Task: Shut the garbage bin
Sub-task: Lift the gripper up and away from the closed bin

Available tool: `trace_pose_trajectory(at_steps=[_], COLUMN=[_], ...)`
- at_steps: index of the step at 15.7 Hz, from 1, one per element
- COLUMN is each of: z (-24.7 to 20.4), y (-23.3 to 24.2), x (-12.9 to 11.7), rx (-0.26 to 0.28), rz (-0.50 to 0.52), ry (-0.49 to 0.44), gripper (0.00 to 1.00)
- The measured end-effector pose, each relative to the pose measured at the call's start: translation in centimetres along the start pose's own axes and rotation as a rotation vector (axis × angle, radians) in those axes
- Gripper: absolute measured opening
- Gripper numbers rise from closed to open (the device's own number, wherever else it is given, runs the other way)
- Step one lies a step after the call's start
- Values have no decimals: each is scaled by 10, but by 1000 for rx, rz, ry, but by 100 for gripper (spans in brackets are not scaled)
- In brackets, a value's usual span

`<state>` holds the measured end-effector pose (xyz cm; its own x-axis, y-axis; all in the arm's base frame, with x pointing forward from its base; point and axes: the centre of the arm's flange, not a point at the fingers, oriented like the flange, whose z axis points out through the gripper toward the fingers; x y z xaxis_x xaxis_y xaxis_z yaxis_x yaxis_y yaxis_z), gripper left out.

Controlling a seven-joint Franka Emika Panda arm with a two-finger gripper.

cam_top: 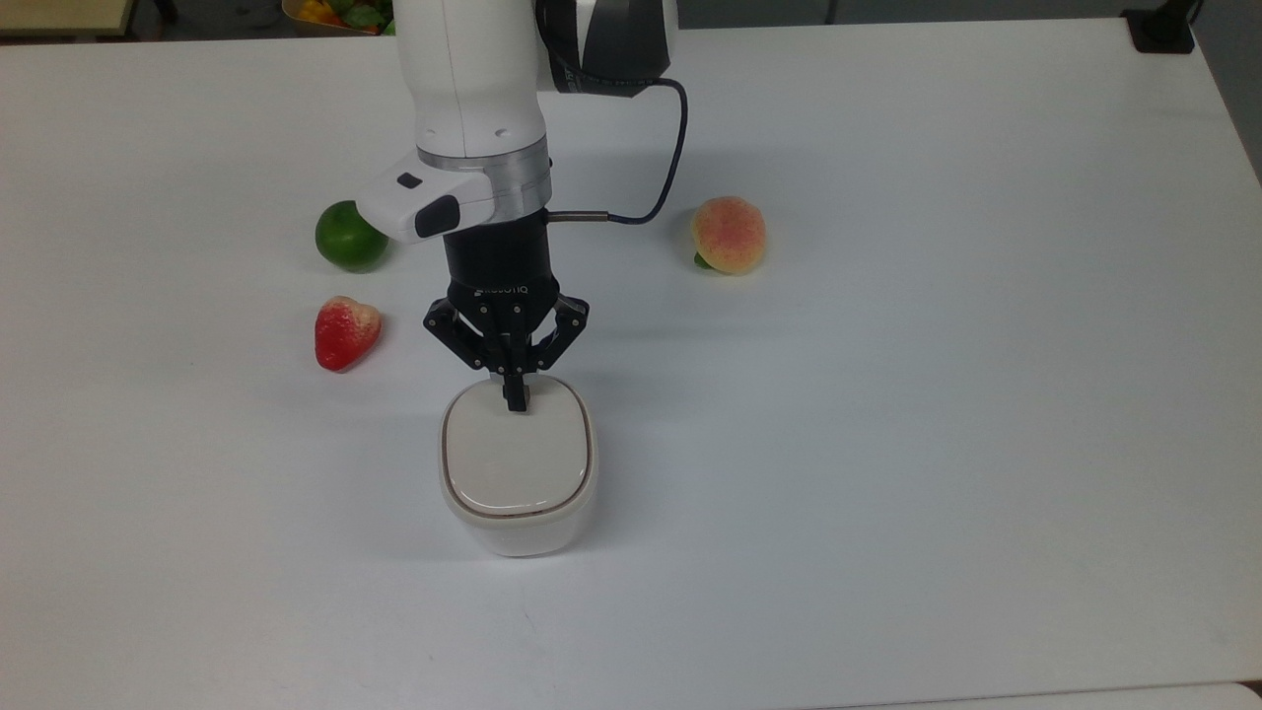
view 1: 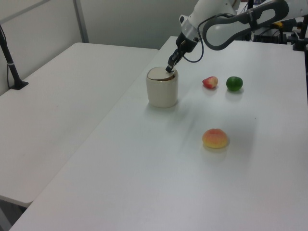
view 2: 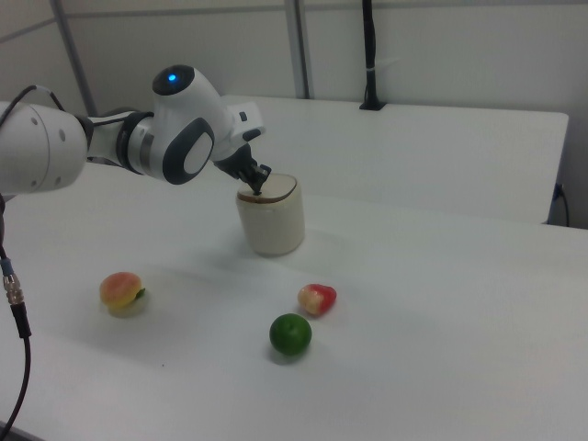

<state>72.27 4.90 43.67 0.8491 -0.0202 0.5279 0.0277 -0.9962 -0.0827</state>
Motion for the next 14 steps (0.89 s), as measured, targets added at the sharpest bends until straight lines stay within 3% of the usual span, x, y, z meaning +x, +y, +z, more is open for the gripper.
trace_pose_trajectory(at_steps=[14], z=[8], y=[3], x=[-9], rx=[-4], rz=[-18], ry=[-22], gripper=[1])
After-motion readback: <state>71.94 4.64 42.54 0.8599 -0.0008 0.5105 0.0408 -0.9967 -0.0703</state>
